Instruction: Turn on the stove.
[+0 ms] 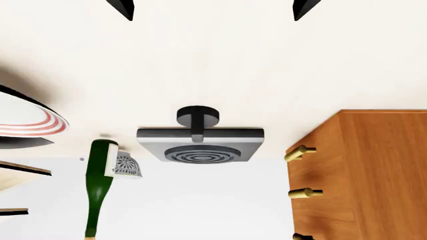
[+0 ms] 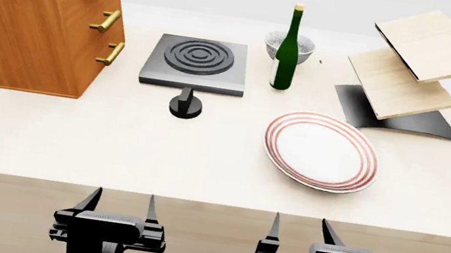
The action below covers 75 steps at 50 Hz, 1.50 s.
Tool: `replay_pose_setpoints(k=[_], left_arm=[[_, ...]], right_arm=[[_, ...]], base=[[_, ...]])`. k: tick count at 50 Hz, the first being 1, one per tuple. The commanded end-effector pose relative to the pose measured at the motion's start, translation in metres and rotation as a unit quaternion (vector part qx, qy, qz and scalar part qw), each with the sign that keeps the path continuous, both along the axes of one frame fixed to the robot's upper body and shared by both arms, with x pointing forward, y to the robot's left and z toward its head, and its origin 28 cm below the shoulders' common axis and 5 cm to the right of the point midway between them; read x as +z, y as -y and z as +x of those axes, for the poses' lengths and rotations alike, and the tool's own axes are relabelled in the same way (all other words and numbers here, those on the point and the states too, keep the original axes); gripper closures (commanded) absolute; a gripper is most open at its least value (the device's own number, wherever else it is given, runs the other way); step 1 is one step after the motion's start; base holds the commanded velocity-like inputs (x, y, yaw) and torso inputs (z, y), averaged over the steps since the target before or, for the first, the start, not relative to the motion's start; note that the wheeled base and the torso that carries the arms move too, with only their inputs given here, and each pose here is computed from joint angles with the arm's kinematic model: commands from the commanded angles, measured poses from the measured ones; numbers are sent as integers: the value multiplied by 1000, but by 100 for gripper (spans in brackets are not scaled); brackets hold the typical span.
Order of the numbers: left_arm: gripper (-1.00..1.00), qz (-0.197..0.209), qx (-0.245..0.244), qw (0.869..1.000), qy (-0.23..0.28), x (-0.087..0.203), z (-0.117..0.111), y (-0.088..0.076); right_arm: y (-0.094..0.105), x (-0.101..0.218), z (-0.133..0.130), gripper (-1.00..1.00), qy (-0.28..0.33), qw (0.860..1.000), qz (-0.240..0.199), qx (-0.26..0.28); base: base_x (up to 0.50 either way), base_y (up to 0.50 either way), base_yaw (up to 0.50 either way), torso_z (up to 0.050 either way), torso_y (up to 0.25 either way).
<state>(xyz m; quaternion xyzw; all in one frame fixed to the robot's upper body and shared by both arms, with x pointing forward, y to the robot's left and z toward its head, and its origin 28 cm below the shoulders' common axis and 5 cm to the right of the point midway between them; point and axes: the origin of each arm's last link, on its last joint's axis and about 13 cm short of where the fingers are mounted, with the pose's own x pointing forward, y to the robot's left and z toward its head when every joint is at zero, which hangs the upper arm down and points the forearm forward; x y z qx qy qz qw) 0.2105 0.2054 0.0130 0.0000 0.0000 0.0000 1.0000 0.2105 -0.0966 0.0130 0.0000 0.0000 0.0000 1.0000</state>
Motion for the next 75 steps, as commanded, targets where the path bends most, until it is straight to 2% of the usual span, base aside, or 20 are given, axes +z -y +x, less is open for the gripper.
replay_pose_setpoints(k=[1, 6, 8, 11, 12, 14, 19, 20, 21, 24, 28, 30, 35, 42, 50, 53, 75], left_arm=[[-100, 0, 0, 1000, 0, 0, 0, 0], [-100, 0, -16, 1000, 20, 8, -1, 0], [-100, 17, -23, 999, 34, 8, -4, 2], [-100, 16, -23, 999, 26, 5, -3, 2], [-100, 13, -20, 1000, 17, 4, -2, 1], [-100, 11, -18, 1000, 13, 3, -2, 1], [-100, 6, -12, 1000, 3, 5, 0, -1], [-100, 10, -12, 1000, 6, 8, 1, -1], [-100, 27, -9, 999, 21, 15, 2, -2], [-100, 7, -21, 1000, 4, 43, 4, -5], [-100, -9, -50, 998, 29, 108, 0, -10], [-100, -22, -57, 998, 31, 132, -5, -12], [-100, -50, -60, 997, 27, 155, -12, -16], [-100, -59, -59, 996, 27, 164, -18, -19], [-100, -59, -55, 996, 25, 160, -17, -21], [-100, -57, -53, 997, 27, 160, -17, -21], [-100, -50, -45, 997, 24, 154, -11, -21]], right_arm=[[0, -1, 0, -100, 0, 1000, 0, 0], [-1, 12, -4, -100, 58, 998, -27, -18], [-1, 15, -5, -100, 89, 996, -17, -25], [0, 12, -3, -100, 73, 997, -3, -18], [1, 8, -2, -100, 46, 999, 12, -7], [2, 4, -1, -100, 27, 1000, 11, -9], [1, 8, -2, -100, 38, 999, -12, -24], [2, 11, -1, -100, 35, 999, -4, -23], [3, 17, 1, -100, 23, 999, -12, -39], [8, 46, 3, -100, -1, 999, 20, -44], [12, 97, -8, -100, 45, 999, 11, -13], [12, 112, -11, -100, 40, 999, 14, -7], [13, 135, -18, -100, 41, 999, 8, 4], [15, 143, -23, -100, 50, 999, 2, 9], [15, 145, -24, -100, 58, 998, 9, 4], [16, 145, -25, -100, 60, 998, 32, 16], [16, 144, -25, -100, 57, 997, 39, 18]], base=[[0, 0, 0, 0, 0], [0, 0, 0, 0, 0], [0, 0, 0, 0, 0], [0, 0, 0, 0, 0], [0, 0, 0, 0, 0], [0, 0, 0, 0, 0], [0, 0, 0, 0, 0], [0, 0, 0, 0, 0], [0, 0, 0, 0, 0], [0, 0, 0, 0, 0], [0, 0, 0, 0, 0], [0, 0, 0, 0, 0], [0, 0, 0, 0, 0], [0, 0, 0, 0, 0], [0, 0, 0, 0, 0], [122, 0, 0, 0, 0], [500, 0, 0, 0, 0]])
